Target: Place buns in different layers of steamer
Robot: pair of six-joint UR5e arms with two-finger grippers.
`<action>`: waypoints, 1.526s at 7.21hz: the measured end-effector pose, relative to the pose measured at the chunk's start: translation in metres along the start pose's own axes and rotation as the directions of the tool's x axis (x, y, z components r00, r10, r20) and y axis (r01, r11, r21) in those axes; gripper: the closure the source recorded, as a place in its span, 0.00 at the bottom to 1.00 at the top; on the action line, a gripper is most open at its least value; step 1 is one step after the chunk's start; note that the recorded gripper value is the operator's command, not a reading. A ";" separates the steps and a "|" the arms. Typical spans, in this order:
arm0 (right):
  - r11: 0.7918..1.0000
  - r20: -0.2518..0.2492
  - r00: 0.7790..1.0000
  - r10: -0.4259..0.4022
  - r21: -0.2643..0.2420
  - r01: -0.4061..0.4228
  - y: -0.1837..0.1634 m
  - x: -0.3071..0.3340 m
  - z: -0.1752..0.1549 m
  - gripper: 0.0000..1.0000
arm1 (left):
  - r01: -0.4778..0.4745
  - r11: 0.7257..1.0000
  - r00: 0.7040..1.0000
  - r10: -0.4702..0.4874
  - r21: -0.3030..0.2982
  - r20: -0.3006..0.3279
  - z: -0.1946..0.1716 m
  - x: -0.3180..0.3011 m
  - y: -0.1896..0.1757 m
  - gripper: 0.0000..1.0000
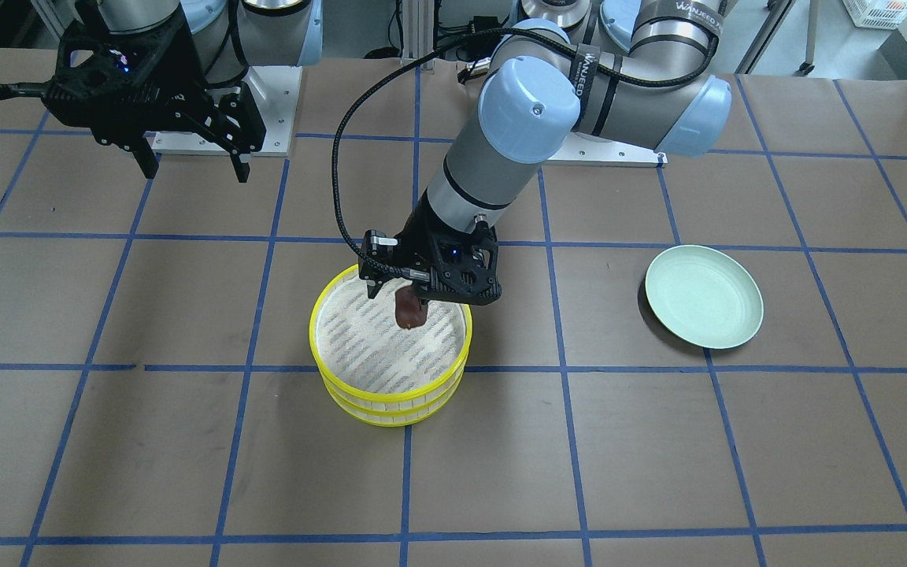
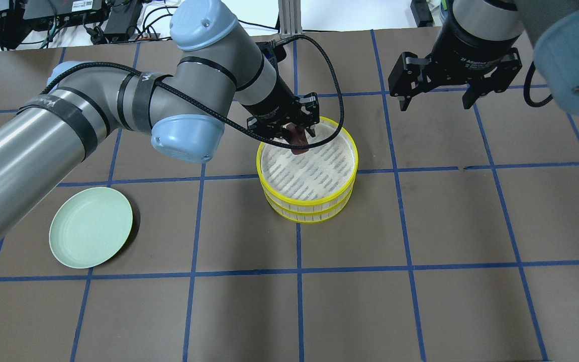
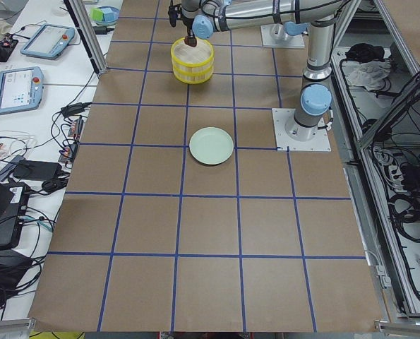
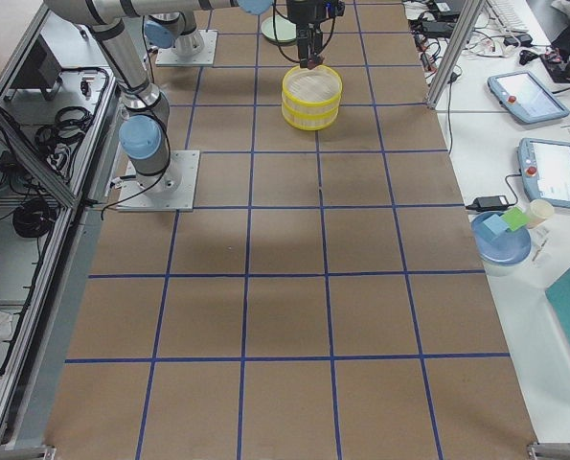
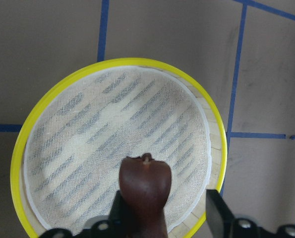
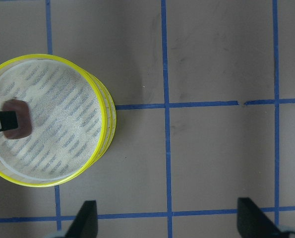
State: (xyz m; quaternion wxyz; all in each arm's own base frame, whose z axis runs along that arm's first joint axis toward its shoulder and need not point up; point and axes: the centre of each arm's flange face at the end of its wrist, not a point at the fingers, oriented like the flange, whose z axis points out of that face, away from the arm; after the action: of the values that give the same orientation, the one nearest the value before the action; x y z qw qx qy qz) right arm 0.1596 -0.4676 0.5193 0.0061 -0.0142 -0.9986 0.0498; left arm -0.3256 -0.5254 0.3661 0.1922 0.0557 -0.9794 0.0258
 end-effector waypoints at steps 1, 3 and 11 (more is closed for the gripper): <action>1.000 -0.001 1.000 0.000 0.000 0.000 0.001 0.000 0.001 0.01 | 0.000 1.000 1.000 0.000 0.008 -0.003 -0.004 0.000 0.000 0.00; 1.000 -0.002 1.000 0.000 -0.002 0.000 0.002 0.000 0.001 0.01 | 0.001 0.999 1.000 -0.002 0.047 0.022 -0.022 -0.006 -0.006 0.00; 1.000 0.000 1.000 -0.005 -0.009 0.005 0.003 0.000 0.006 0.01 | -0.151 0.987 0.903 0.119 0.046 0.412 -0.182 -0.104 -0.016 0.00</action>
State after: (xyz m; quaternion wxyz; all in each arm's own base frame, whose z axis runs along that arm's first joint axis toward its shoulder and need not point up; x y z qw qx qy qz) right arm 0.1595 -0.4652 0.5133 0.0060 -0.0117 -0.9989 0.0451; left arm -0.1597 -0.5182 0.4955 -0.0211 -0.0008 -0.9977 0.0643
